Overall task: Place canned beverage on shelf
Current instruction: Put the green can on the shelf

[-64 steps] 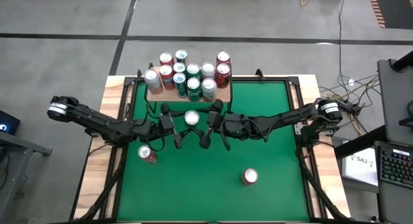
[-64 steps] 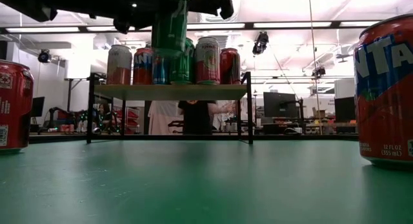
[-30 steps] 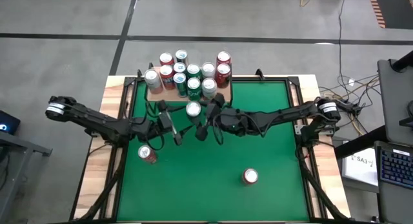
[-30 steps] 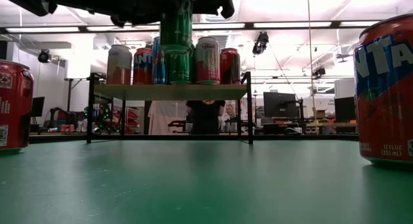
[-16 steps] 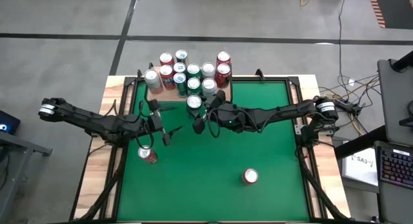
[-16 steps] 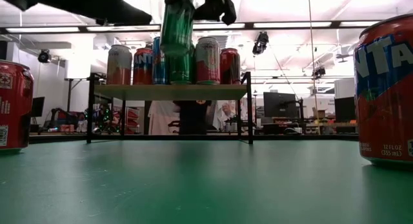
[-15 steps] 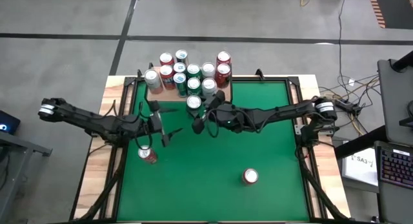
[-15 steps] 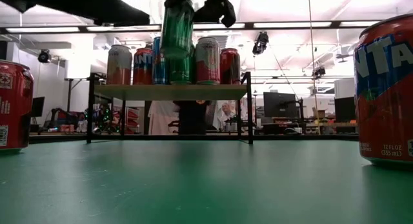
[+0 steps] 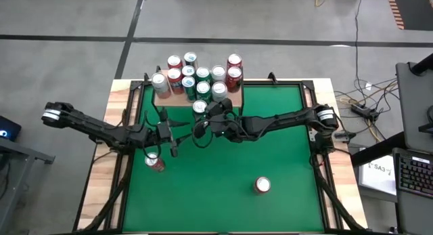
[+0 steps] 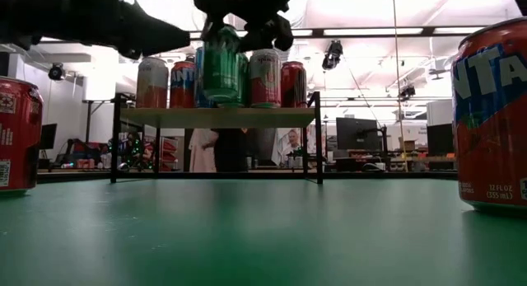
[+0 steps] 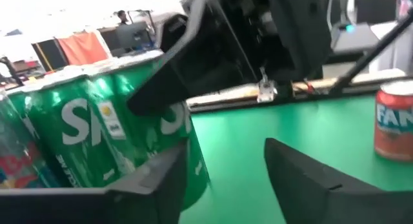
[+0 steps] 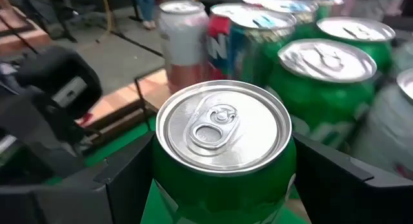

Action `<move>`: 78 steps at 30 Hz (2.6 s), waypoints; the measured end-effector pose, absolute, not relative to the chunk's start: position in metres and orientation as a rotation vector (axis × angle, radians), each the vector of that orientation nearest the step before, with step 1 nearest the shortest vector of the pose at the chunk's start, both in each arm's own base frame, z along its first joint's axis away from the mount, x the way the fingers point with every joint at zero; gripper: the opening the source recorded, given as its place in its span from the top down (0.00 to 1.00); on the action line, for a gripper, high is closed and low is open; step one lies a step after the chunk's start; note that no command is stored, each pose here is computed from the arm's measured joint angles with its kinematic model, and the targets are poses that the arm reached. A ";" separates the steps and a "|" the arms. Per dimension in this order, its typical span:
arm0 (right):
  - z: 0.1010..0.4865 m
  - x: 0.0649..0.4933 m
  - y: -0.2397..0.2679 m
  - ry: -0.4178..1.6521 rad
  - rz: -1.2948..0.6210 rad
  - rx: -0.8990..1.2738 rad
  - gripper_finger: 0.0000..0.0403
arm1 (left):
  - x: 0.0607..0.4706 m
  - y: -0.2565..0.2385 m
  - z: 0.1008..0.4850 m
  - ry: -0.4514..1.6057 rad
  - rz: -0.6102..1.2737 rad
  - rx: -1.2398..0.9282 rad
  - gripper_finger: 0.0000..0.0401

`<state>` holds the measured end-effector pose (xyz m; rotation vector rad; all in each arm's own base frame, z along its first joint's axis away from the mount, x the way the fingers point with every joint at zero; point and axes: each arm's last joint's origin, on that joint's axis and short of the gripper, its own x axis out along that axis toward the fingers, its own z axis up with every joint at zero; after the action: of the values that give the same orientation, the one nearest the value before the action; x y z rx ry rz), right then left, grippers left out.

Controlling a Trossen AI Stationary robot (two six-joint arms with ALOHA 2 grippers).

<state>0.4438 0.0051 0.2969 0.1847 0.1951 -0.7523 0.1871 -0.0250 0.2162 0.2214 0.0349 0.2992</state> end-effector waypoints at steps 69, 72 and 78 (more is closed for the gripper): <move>0.289 0.447 -0.046 0.167 -0.908 0.230 0.22 | 0.263 0.021 0.152 -0.022 0.583 0.236 0.88; 0.289 0.447 -0.047 0.167 -0.909 0.231 0.22 | 0.263 0.022 0.152 -0.022 0.585 0.235 0.88; 0.289 0.447 -0.047 0.169 -0.909 0.230 0.20 | 0.264 0.023 0.154 -0.026 0.591 0.234 0.88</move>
<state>0.4465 -0.0468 0.2889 0.2301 0.1690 -0.9088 0.2641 0.0231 0.1536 0.2344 -0.0259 0.5907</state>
